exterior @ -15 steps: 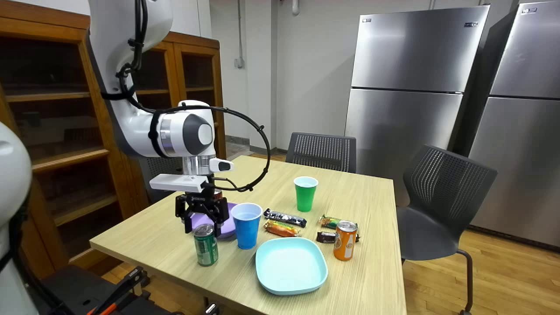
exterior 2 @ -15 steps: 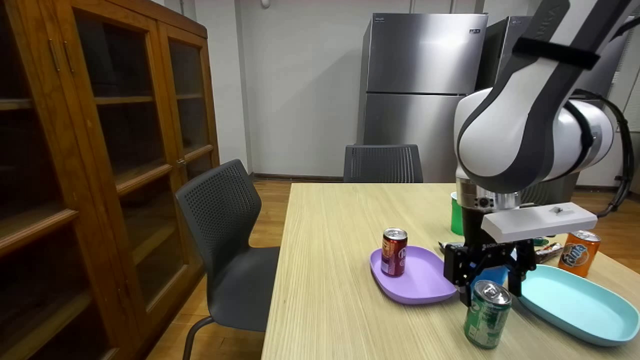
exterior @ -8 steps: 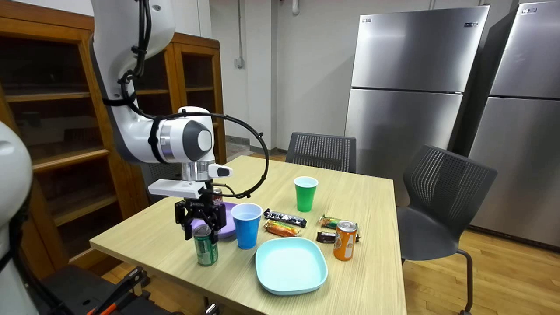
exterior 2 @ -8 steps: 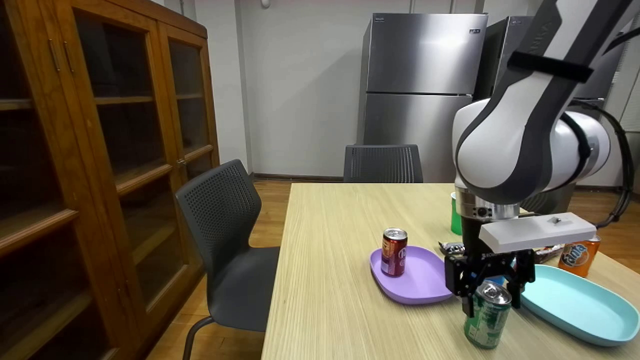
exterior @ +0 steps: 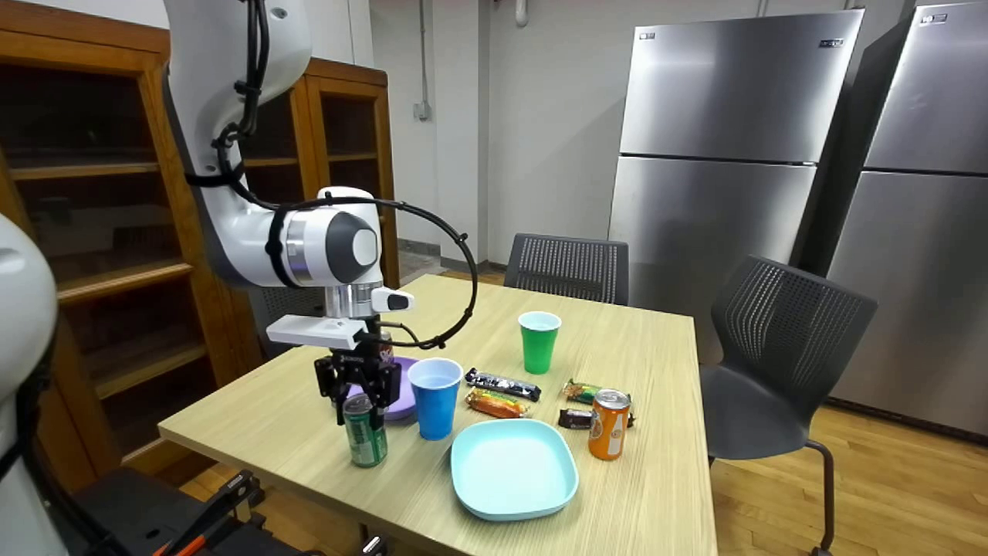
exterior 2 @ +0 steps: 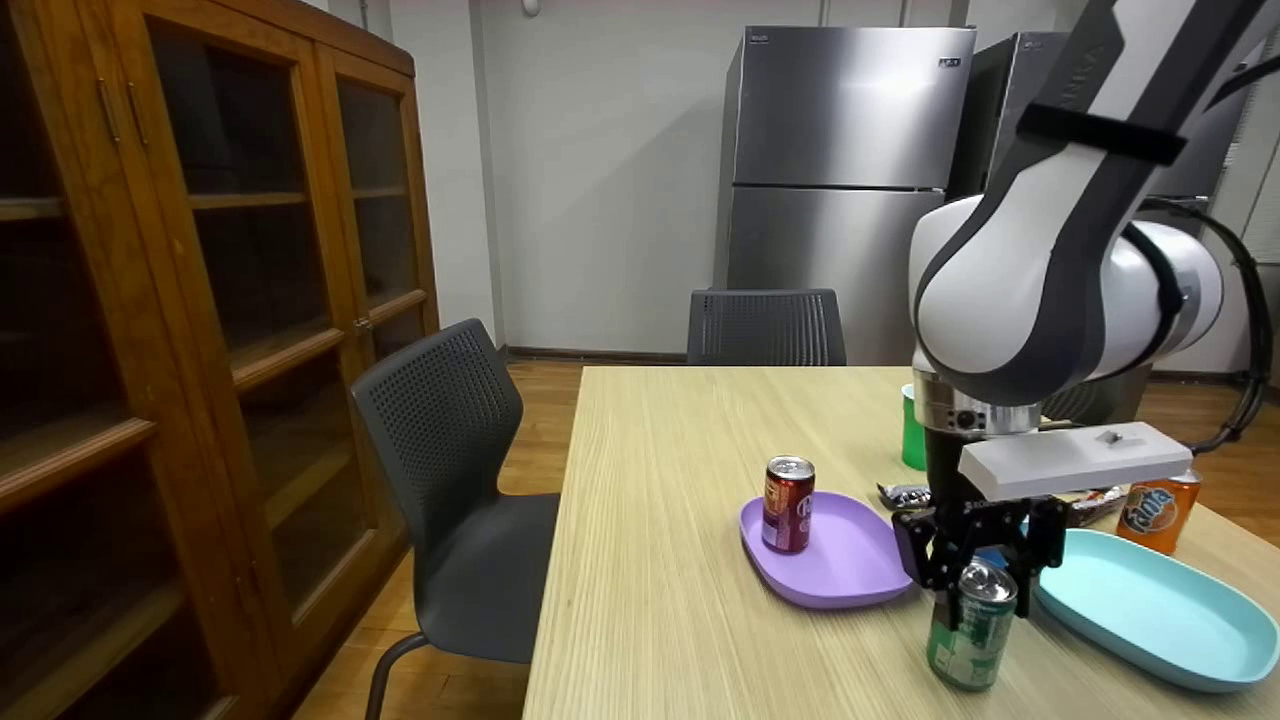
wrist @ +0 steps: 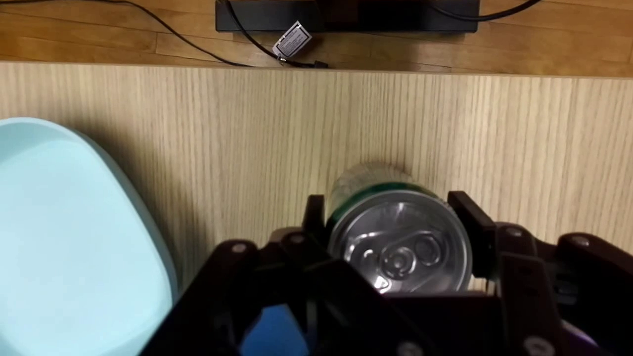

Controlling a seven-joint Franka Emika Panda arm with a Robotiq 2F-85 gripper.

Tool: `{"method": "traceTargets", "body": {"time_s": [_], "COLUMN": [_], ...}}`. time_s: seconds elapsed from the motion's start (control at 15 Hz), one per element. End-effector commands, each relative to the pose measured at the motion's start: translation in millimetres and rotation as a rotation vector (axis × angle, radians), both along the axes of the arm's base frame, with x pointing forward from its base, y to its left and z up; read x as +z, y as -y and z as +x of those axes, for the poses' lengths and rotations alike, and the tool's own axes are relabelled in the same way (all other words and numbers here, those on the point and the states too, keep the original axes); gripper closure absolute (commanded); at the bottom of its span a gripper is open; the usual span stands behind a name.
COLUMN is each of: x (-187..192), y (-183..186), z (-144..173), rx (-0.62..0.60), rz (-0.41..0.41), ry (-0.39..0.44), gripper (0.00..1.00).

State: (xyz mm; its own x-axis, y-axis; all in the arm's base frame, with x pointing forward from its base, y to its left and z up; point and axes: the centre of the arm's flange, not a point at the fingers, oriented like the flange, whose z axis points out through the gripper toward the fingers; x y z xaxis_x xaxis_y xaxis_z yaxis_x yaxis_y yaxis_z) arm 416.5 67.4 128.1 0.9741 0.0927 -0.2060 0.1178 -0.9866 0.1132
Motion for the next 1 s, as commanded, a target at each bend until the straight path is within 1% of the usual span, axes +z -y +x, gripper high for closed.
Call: {"method": "traceTargets", "body": {"time_s": [0.0, 0.27, 0.6, 0.93], "x": [26, 47, 69, 75], "y": [-4, -7, -16, -26], "z": [3, 13, 32, 63], "rx": [-0.006, -0.008, -0.006, -0.022], "rz": [0.005, 0.022, 0.046, 0.066], "ry": [0.050, 0.100, 0.159, 0.197], "gripper": [0.61, 0.61, 0.61, 0.61]}}
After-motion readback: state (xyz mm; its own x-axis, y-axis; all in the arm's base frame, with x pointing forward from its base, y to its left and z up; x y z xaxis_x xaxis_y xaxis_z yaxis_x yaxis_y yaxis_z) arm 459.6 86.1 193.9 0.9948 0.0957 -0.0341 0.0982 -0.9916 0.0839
